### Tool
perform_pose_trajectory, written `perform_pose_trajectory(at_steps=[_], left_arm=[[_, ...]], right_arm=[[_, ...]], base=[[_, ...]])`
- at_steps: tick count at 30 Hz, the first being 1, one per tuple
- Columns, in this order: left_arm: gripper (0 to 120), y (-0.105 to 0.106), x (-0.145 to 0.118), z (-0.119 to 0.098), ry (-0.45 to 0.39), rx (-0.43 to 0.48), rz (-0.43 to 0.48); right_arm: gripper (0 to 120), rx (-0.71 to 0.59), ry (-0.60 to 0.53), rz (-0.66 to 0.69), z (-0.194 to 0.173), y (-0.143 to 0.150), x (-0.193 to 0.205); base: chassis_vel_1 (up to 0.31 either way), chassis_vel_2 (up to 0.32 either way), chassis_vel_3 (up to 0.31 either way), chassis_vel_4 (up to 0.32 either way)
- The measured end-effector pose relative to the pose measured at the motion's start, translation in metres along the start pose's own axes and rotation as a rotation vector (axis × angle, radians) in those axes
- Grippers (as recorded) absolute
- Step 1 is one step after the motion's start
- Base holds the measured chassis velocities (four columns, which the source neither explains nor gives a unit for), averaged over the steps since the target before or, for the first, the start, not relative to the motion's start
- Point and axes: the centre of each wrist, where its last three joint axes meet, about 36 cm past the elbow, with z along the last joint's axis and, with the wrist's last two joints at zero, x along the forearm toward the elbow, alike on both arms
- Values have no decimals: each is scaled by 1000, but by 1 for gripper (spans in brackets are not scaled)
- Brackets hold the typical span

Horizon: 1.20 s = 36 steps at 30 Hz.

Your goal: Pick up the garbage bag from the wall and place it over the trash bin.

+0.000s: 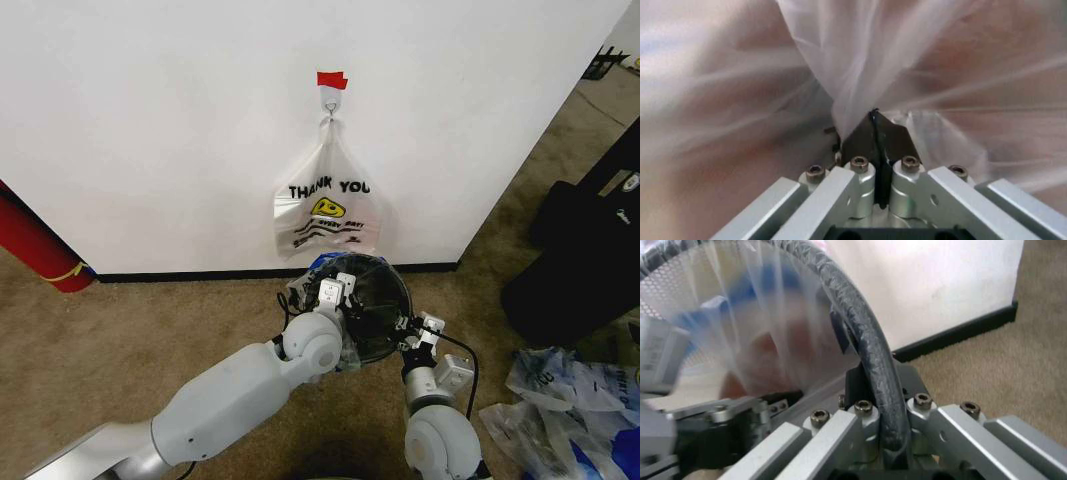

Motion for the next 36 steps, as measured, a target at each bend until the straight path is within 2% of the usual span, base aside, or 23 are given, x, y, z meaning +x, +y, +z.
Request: perform_pose_trajectory(at_steps=[15,36], left_arm=[[0,5,-24,3,49,-32,-50],[0,11,-46,10,64,-71,-96]], right_arm=[[0,10,-10,-49,-5,-3,9],[0,4,0,-110,-3,-1,20]], base=[[0,0,0,0],[0,0,0,0]])
